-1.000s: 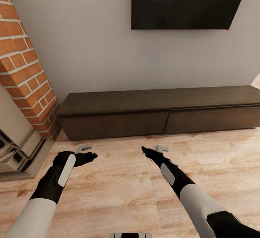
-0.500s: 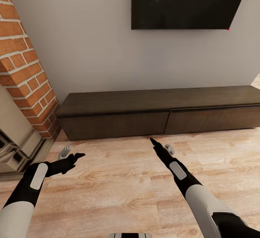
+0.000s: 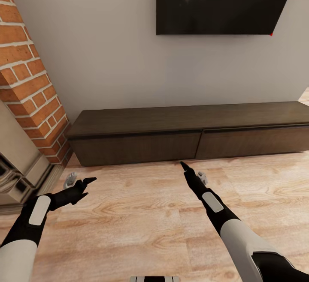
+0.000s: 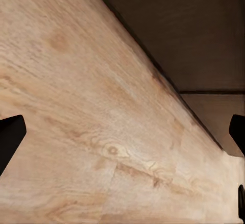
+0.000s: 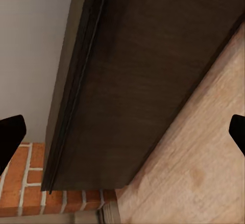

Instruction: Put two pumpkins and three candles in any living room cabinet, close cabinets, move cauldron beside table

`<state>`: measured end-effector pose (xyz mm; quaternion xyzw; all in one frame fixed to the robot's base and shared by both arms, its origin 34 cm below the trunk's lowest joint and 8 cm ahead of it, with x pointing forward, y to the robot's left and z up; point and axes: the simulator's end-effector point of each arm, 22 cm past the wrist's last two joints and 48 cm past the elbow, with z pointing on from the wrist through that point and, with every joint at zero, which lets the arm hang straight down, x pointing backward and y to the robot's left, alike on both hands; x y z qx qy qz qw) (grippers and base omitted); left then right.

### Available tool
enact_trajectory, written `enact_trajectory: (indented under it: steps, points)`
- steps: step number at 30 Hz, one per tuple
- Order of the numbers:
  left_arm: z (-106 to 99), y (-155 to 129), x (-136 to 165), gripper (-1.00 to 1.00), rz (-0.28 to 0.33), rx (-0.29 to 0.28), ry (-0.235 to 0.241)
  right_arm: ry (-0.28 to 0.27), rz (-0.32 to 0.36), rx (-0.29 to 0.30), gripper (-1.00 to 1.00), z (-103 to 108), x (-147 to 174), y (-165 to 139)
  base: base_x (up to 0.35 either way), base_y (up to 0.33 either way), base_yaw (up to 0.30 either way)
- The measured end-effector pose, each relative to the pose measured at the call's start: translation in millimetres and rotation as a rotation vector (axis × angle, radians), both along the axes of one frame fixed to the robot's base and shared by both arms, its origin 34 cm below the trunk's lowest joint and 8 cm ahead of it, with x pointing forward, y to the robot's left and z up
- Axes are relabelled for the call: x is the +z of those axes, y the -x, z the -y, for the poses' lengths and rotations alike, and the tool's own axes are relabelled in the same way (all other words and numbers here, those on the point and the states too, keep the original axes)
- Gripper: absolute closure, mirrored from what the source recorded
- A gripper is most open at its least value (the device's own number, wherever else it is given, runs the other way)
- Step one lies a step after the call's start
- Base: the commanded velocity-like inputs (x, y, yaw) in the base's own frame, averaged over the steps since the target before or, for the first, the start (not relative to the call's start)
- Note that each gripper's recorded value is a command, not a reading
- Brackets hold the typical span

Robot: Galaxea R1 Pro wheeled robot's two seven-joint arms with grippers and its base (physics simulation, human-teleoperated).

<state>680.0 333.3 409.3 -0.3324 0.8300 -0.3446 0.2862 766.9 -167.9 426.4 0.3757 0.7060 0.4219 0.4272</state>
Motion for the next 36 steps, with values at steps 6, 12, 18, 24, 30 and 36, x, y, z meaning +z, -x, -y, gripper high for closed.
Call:
enact_trajectory:
  steps: [6, 12, 18, 24, 30, 36]
  points:
    - [66.3, -12.6, 28.5, -1.00, 0.080, -0.259, -0.155, 0.021, -0.044, -0.010, -1.00, 4.2, -10.8, 2.8, 0.000, 0.000, 0.000]
    - [121.4, 5.6, 56.5, -1.00, 0.115, -0.452, -0.052, 0.035, -0.056, -0.027, -1.00, 9.0, -14.0, 2.8, 0.000, 0.000, 0.000]
    - [135.0, 22.5, 74.1, -1.00, 0.161, -0.563, 0.046, 0.048, -0.056, -0.048, -1.00, 14.2, -14.7, 1.8, 0.000, 0.000, 0.000]
    - [146.4, 46.7, 98.9, -1.00, 0.205, -0.662, 0.207, 0.055, -0.037, -0.060, -1.00, 17.2, -10.6, -0.6, 0.000, 0.000, 0.000]
    - [139.9, 53.6, 125.2, -1.00, 0.238, -0.643, 0.373, 0.020, 0.044, -0.062, -1.00, 16.6, 7.5, -5.6, 0.000, 0.000, 0.000]
    - [135.4, 63.4, 134.8, -1.00, 0.247, -0.658, 0.447, -0.007, 0.108, -0.046, -1.00, 11.5, 22.7, -7.7, 0.165, 0.000, 0.000]
